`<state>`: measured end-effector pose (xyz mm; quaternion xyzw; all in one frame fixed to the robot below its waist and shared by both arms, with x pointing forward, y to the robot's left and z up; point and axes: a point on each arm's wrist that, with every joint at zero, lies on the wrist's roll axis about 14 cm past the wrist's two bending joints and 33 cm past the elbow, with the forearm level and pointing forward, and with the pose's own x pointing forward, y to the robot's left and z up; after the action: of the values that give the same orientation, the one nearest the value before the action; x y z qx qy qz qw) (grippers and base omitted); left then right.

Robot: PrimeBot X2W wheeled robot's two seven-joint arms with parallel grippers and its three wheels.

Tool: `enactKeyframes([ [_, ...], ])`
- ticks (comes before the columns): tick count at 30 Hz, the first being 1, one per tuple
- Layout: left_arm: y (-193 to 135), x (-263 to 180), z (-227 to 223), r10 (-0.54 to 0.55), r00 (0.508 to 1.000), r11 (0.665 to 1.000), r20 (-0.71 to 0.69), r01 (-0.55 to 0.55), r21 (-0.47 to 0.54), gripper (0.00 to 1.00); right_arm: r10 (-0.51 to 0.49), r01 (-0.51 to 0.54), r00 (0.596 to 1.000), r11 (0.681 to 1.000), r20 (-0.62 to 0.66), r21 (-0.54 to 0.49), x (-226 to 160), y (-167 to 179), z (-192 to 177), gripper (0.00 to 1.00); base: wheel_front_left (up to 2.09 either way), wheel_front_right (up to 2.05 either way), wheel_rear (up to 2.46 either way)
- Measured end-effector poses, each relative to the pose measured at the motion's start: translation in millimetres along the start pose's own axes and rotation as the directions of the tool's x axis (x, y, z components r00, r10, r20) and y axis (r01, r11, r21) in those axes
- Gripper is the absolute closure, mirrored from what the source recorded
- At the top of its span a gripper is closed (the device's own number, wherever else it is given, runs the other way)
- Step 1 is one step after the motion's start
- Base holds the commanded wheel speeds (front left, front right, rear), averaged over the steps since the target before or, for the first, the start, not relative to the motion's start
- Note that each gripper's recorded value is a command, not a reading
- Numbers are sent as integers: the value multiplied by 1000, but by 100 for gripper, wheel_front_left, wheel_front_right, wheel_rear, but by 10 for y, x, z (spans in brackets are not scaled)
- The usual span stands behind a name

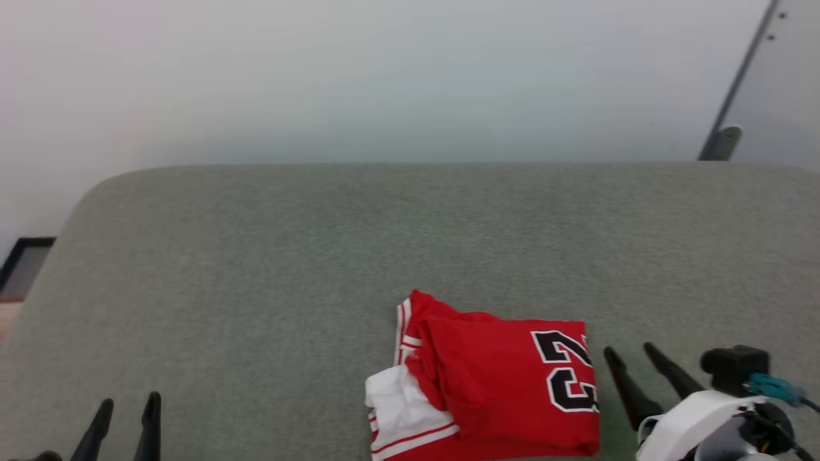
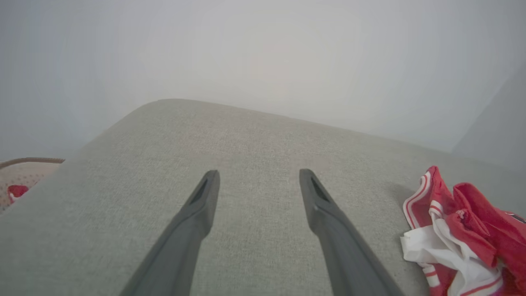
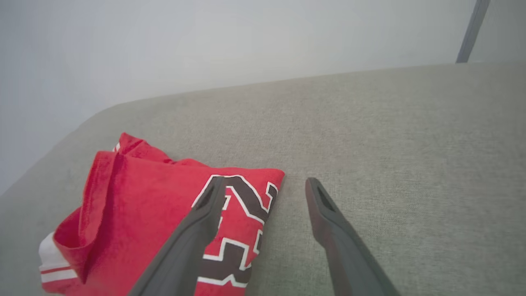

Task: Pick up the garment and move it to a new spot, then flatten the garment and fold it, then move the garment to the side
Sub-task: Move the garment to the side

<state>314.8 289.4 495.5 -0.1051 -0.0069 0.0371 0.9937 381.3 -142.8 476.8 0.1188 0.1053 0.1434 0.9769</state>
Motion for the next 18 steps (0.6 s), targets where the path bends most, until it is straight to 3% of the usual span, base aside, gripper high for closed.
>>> enactKeyframes([
  [4, 93, -112, -19, 32, 999, 999, -5, -32, -2, 0, 40, -41, 994, 999, -97, -8, 118, 131, -179, 0, 0, 0, 0],
  [12, 260, -333, -52, 94, 995, 995, -14, -94, -14, 0, 24, -28, 956, 1000, -293, -9, 273, 90, -517, 0, 0, 0, 0],
  [18, 325, -406, -114, 124, 992, 992, -36, -125, -18, 0, 26, -19, 886, 1000, -464, 21, 341, 129, -838, 0, 0, 0, 0],
])
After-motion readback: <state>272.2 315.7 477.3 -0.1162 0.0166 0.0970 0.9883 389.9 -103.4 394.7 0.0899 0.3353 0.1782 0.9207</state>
